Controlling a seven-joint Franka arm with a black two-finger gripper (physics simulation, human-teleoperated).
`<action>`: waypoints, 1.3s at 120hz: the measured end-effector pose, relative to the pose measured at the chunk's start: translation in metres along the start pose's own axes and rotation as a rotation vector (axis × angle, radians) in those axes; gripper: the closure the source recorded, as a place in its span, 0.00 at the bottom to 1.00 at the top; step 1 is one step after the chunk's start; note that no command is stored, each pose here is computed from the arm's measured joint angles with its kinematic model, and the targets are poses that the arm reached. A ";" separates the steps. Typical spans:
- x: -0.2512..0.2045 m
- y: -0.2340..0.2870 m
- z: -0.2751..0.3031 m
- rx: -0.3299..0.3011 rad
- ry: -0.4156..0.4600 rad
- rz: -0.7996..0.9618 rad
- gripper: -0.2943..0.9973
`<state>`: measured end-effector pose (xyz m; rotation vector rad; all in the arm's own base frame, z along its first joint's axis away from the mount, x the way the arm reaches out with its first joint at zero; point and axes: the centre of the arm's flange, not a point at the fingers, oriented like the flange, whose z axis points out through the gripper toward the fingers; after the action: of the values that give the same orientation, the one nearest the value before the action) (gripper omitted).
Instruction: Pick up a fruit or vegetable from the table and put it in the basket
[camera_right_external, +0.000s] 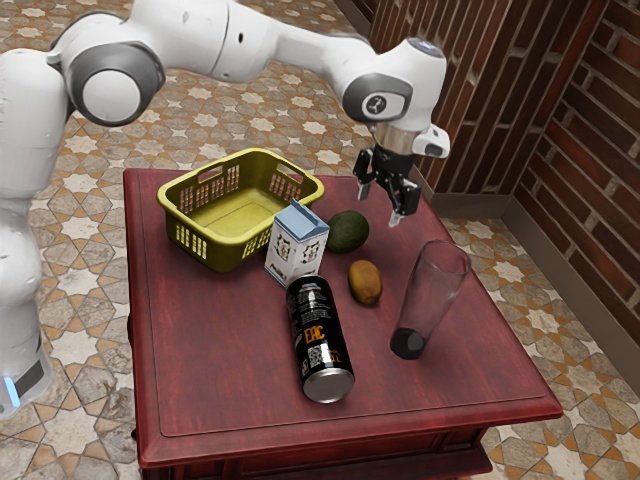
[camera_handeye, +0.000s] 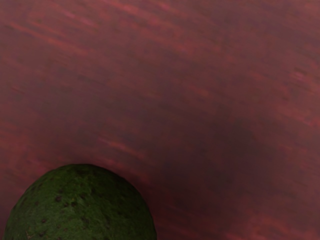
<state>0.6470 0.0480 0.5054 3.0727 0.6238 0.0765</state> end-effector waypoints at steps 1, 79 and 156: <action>0.000 0.000 0.000 0.000 0.000 0.000 0.23; 0.000 -0.028 0.041 0.029 -0.048 -0.066 0.23; -0.012 -0.029 0.065 0.028 -0.047 -0.076 0.26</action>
<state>0.6275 0.0708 0.4392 3.0634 0.7447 -0.0053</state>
